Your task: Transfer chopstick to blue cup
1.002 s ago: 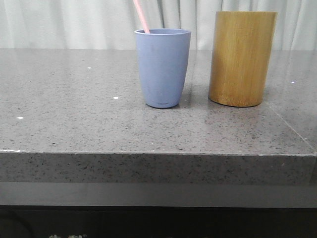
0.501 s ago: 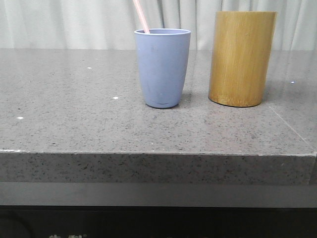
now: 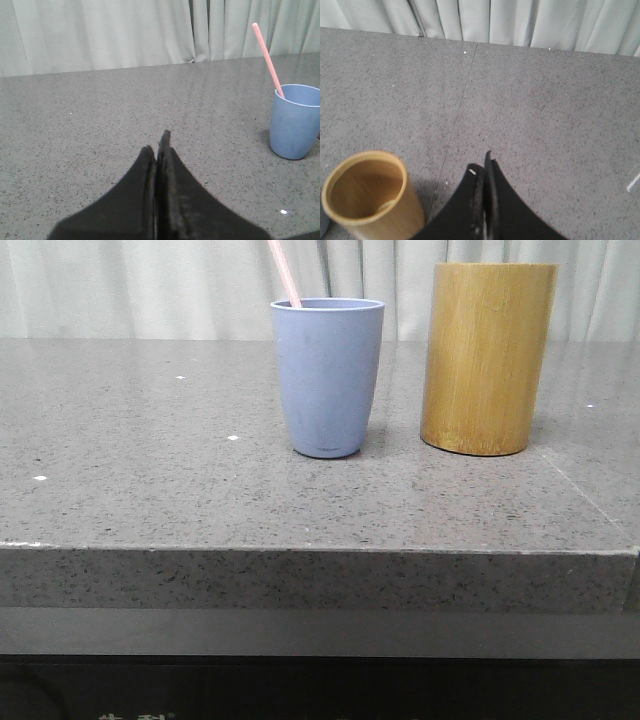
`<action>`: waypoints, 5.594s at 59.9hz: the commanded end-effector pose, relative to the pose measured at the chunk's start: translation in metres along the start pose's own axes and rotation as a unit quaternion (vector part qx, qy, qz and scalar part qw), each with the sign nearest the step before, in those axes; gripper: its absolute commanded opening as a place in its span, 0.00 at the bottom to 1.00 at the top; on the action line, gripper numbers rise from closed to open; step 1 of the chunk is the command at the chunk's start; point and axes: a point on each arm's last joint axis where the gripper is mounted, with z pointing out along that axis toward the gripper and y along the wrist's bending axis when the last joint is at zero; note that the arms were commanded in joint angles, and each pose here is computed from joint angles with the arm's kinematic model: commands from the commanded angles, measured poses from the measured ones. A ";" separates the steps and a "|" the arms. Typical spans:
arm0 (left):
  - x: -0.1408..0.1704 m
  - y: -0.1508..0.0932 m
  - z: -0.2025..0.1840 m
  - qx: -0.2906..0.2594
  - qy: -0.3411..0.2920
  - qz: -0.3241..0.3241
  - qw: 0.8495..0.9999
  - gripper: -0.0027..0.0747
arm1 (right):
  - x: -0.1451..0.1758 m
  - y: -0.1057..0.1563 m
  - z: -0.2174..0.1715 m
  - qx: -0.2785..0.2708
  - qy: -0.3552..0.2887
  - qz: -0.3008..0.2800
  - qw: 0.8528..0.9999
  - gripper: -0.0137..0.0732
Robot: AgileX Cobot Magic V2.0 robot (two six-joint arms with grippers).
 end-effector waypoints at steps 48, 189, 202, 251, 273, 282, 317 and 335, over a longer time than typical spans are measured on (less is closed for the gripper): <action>-0.014 0.001 -0.001 -0.002 -0.046 -0.010 0.999 0.01 | 0.171 0.001 -0.113 0.011 -0.259 -0.009 0.966 0.04; 0.109 0.007 0.024 -0.081 -0.078 -0.067 0.991 0.01 | 0.170 0.001 -0.114 0.011 -0.268 -0.009 0.963 0.04; 0.109 0.007 0.024 -0.081 -0.078 -0.067 0.991 0.01 | 0.170 0.001 -0.114 0.011 -0.268 -0.009 0.963 0.04; 0.109 0.007 0.024 -0.081 -0.078 -0.067 0.991 0.01 | 0.262 -0.005 -0.058 0.008 -0.202 0.045 0.978 0.04; 0.109 0.007 0.024 -0.081 -0.077 -0.067 0.991 0.01 | 0.267 -0.005 -0.059 0.007 -0.205 0.040 0.978 0.04; 0.109 0.007 0.024 -0.081 -0.077 -0.067 0.991 0.01 | 0.267 -0.005 -0.059 0.007 -0.205 0.040 0.978 0.04; 0.109 0.007 0.024 -0.081 -0.077 -0.067 0.991 0.01 | 0.267 -0.005 -0.059 0.007 -0.205 0.040 0.978 0.04; 0.109 0.007 0.024 -0.081 -0.077 -0.067 0.991 0.01 | 0.267 -0.005 -0.059 0.007 -0.205 0.040 0.978 0.04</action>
